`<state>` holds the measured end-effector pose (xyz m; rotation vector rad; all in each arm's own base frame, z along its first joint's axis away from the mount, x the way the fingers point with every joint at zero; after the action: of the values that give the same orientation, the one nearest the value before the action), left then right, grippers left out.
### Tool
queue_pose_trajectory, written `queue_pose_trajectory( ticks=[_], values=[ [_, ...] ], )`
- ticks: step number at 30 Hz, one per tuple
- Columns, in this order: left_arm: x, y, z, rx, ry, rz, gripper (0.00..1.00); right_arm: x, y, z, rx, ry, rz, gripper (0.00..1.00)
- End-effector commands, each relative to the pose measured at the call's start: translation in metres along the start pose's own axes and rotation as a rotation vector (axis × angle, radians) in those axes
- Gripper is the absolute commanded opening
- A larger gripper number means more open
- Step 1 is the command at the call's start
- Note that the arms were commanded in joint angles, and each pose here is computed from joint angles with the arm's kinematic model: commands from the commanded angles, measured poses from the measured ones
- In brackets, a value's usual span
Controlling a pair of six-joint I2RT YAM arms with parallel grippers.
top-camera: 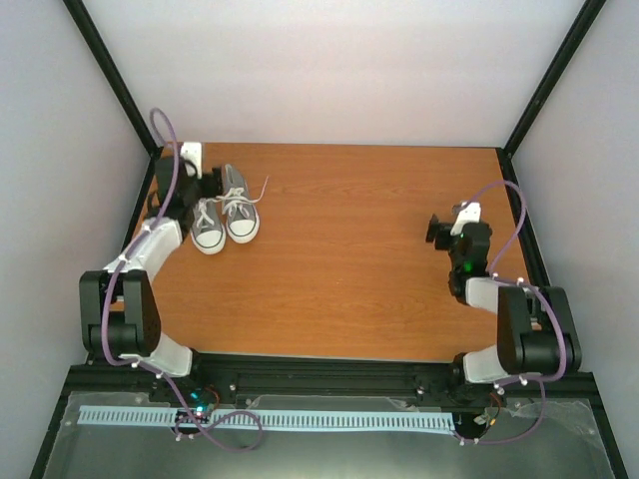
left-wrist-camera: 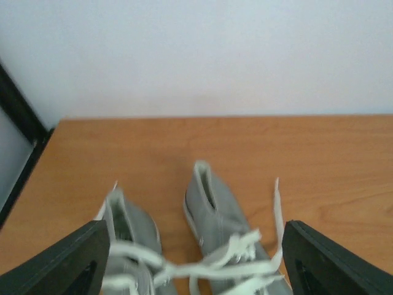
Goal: Tie the shoes
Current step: Pick up the shoe from the center of the board.
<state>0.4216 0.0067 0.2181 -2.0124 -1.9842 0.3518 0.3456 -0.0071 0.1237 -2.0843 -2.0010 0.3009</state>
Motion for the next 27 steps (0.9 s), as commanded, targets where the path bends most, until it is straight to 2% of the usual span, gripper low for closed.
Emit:
queue_pose_trajectory(
  ticks=[1, 2, 4, 7, 11, 15, 20, 22, 23, 25, 26, 27],
  values=[
    [-0.019, 0.000, 0.001, 0.292, 0.001, 0.152, 0.75, -0.010, -0.007, -0.071, -0.047, 0.111, 0.077, 1.00],
    [-0.023, 0.002, -0.010, 0.317, 0.002, 0.158, 0.71, -0.005, -0.010, -0.085, -0.064, 0.141, 0.039, 1.00],
    [-0.033, 0.013, -0.020, 0.357, 0.009, 0.158, 0.70, 0.002, -0.015, -0.109, -0.072, 0.193, -0.018, 1.00],
    [-0.034, 0.045, -0.021, 0.432, -0.042, 0.107, 0.69, 0.009, -0.013, -0.134, -0.016, 0.268, -0.065, 0.98],
    [-0.021, 0.098, -0.007, 0.528, -0.120, -0.045, 0.72, 0.025, -0.006, -0.137, 0.098, 0.270, -0.159, 0.94],
    [-0.030, 0.139, 0.012, 0.588, -0.154, -0.042, 0.78, 0.032, -0.004, -0.130, 0.148, 0.241, -0.164, 0.94],
    [-0.044, 0.171, 0.028, 0.614, -0.161, -0.039, 0.77, 0.036, -0.003, -0.117, 0.209, 0.219, -0.175, 0.94],
    [-0.041, 0.178, 0.035, 0.618, -0.175, -0.071, 0.66, 0.037, -0.004, -0.113, 0.227, 0.216, -0.185, 0.93],
    [-0.040, 0.181, 0.038, 0.616, -0.179, -0.084, 0.55, 0.038, -0.006, -0.112, 0.232, 0.216, -0.188, 0.93],
    [-0.040, 0.184, 0.040, 0.614, -0.190, -0.088, 0.18, 0.037, -0.011, -0.110, 0.234, 0.217, -0.188, 0.93],
    [-0.043, 0.182, 0.038, 0.613, -0.200, -0.072, 0.10, 0.037, -0.014, -0.111, 0.230, 0.217, -0.188, 0.93],
    [-0.050, 0.179, 0.033, 0.613, -0.216, -0.025, 0.06, 0.037, -0.017, -0.112, 0.223, 0.216, -0.188, 0.93]
  ],
)
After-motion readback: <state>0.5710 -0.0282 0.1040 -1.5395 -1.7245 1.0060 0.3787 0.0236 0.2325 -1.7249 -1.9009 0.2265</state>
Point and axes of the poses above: each gripper's point midway between its finger pads, its own y axis out along the fingers, its own x axis along the line the jaws close on, z = x × y, the point moved 5 cm from there along -y, back along the fingers, and after that the axes turned 3 degrees about y, right-handed, at the moved point
